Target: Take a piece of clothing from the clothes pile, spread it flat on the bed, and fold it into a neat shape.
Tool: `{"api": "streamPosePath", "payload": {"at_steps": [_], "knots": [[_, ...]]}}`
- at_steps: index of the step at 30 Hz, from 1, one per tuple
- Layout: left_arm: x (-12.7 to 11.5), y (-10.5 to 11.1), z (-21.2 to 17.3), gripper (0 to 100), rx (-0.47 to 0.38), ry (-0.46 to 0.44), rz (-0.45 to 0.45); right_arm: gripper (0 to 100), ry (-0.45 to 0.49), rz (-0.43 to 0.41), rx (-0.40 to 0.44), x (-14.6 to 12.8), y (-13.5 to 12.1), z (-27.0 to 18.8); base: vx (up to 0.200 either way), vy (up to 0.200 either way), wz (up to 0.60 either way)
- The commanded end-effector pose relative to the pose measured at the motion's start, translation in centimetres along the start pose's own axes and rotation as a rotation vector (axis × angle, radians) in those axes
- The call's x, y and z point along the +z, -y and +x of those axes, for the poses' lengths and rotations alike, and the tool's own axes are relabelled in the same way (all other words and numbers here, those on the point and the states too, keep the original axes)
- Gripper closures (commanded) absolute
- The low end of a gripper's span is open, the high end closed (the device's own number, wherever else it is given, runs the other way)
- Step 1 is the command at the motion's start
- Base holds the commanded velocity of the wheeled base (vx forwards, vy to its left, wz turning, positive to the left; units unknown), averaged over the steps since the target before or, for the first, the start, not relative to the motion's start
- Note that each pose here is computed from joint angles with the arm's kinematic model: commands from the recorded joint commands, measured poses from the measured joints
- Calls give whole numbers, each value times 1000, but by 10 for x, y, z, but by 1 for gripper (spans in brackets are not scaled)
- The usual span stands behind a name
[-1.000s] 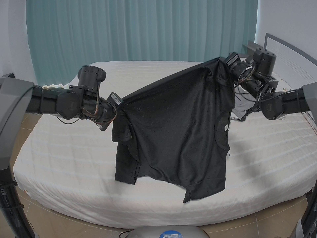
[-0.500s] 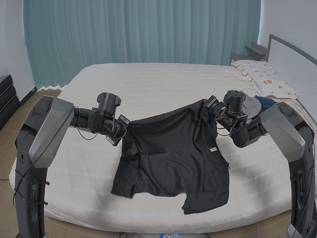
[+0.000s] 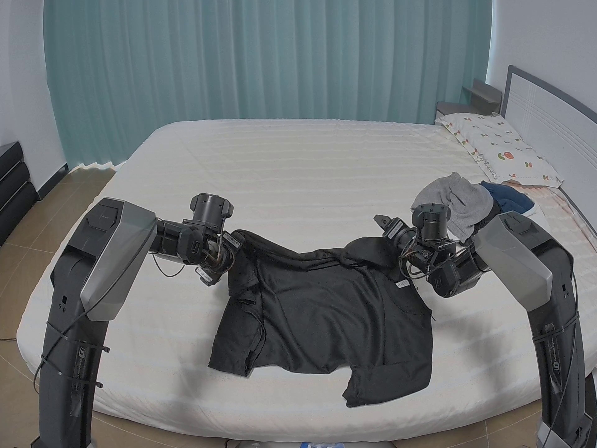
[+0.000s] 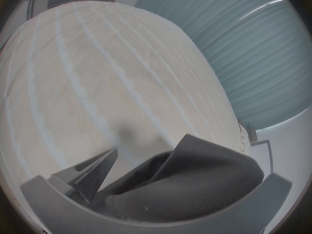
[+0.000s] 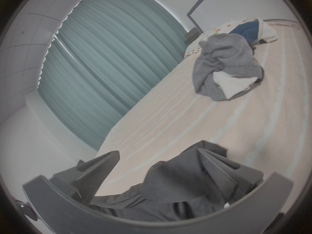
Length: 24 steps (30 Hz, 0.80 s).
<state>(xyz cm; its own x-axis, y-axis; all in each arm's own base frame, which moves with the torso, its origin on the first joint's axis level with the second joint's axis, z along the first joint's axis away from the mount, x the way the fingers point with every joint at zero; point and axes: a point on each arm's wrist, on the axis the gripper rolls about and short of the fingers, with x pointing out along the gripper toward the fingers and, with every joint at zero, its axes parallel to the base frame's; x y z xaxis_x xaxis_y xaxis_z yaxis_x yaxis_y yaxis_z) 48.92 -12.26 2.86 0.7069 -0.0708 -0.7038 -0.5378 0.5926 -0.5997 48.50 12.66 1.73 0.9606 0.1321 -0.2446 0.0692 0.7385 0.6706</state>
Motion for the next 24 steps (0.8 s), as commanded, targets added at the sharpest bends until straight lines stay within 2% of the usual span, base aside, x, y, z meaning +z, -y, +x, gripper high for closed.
{"api": "streamPosePath", "payload": {"at_steps": [1, 3, 5, 7, 8, 10, 13, 15, 17, 21, 24], "knots": [[19, 5, 7, 0, -38, 142, -43, 0, 21, 11, -24, 23, 6, -12, 0, 0, 0], [25, 9, 12, 0, -102, 220, -59, 0, 11, 15, -38, 24, 8, -19, 0, 0, 0], [26, 8, 16, 0, -135, 239, -57, 0, -10, 14, -53, 19, 13, -25, 0, 0, 0], [20, 1, 21, 0, -88, 210, 26, 0, -39, 11, -57, 11, 21, -33, 0, 0, 0], [20, 1, 21, 0, -88, 210, 26, 0, -39, 11, -57, 11, 21, -33, 0, 0, 0], [12, -13, 24, 0, 1, 128, 174, 0, -90, 12, -52, -3, 35, -43, 0, 0, 0], [14, -11, 23, 0, -5, 135, 171, 0, -115, 12, -62, -10, 42, -48, 0, 0, 0], [14, -16, 21, 0, 22, 114, 174, 0, -160, 14, -69, -18, 50, -58, 0, 0, 0], [15, -25, 15, 0, 74, 66, 185, 0, -192, 19, -53, -20, 56, -67, 0, 0, 0], [22, -30, -4, 0, 55, -63, 187, 0, -231, 28, -21, -17, 61, -83, 0, 0, 0], [21, -38, -20, 0, 76, -152, 207, 0, -252, 33, -14, -14, 59, -95, 0, 0, 0]]}}
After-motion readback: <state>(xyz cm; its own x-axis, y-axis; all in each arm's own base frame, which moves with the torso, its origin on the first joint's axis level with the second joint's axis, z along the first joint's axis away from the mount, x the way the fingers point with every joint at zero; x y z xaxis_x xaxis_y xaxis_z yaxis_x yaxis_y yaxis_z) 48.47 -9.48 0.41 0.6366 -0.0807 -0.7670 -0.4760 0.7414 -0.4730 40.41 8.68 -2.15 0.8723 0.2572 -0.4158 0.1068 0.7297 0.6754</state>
